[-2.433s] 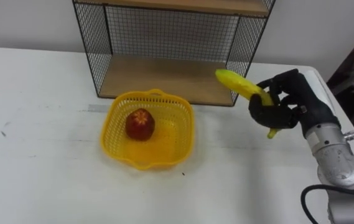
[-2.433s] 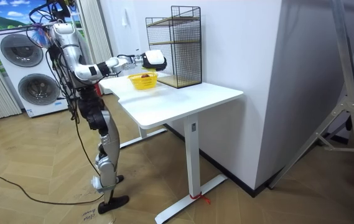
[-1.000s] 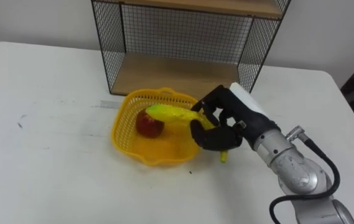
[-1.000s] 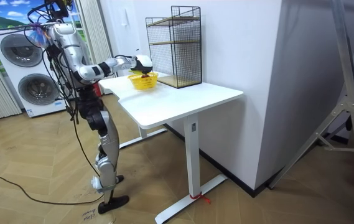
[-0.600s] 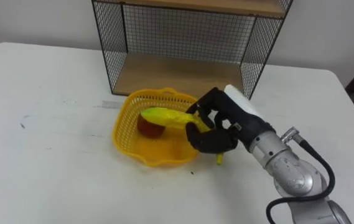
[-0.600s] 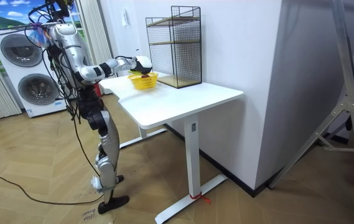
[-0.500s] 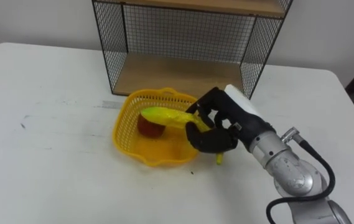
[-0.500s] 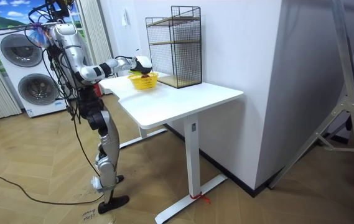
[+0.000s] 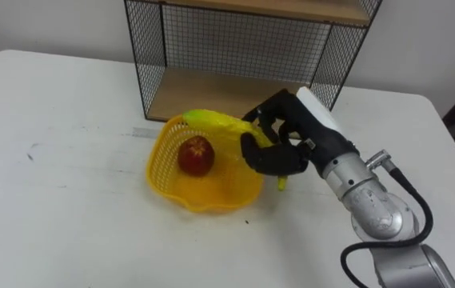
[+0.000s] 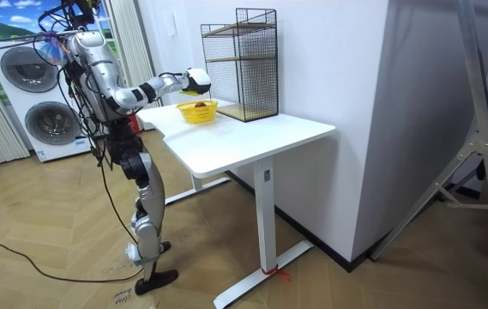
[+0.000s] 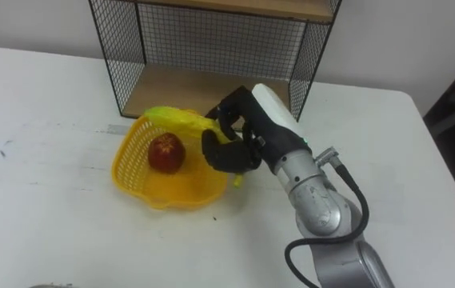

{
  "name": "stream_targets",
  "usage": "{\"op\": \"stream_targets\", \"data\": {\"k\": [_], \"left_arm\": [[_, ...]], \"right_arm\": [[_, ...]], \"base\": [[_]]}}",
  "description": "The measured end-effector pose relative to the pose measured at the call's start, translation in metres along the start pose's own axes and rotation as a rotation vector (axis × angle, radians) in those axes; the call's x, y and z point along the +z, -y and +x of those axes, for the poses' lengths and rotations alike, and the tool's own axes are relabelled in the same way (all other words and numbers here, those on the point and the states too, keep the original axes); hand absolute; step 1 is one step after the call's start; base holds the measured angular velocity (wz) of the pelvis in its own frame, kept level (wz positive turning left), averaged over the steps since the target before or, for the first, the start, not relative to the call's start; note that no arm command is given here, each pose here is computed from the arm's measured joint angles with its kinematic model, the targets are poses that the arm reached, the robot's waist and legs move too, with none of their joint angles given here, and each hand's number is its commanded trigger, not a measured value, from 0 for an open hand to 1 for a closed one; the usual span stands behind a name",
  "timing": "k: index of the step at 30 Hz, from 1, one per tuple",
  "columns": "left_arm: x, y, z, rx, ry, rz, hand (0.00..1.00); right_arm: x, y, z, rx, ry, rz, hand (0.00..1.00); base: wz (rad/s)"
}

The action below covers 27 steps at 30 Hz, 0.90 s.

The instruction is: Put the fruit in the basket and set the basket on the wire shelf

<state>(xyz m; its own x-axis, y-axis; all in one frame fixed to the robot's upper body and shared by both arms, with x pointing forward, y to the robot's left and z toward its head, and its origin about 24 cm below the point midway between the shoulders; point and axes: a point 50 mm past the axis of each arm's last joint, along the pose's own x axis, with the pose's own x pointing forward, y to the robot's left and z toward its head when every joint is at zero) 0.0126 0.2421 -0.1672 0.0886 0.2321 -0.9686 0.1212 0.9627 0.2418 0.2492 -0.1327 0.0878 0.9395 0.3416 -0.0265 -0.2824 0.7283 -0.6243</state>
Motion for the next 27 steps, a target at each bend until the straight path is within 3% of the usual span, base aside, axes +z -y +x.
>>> {"op": "stream_targets", "data": {"k": [2,3,4,5,6,27], "left_arm": [[0.0005,-0.0002,0.0,0.001,0.001,-0.002,0.0],[0.0004,-0.0003,0.0,0.001,0.001,-0.002,0.0],[0.0007,-0.0005,0.0,0.001,0.003,-0.003,0.0],[0.0007,-0.0005,0.0,0.001,0.003,-0.003,0.0],[-0.0007,-0.0003,-0.0001,0.001,-0.001,-0.003,0.0],[-0.0061,0.0006,-0.0004,-0.002,-0.03,-0.01,0.0]], "right_arm": [[0.0,0.0005,0.0,-0.011,0.001,0.006,0.92],[0.0,0.0007,0.0,-0.014,0.001,0.006,0.82],[-0.0001,0.0013,0.0,-0.018,0.0,0.006,0.61],[-0.0002,0.0018,0.0,-0.02,0.0,0.005,0.51],[-0.0001,0.0021,0.0001,-0.021,0.0,0.005,0.0],[0.0053,0.0023,0.0041,-0.032,0.021,0.021,0.0]], "base": [[0.0],[0.05],[0.07],[0.06],[0.04],[0.02]]}}
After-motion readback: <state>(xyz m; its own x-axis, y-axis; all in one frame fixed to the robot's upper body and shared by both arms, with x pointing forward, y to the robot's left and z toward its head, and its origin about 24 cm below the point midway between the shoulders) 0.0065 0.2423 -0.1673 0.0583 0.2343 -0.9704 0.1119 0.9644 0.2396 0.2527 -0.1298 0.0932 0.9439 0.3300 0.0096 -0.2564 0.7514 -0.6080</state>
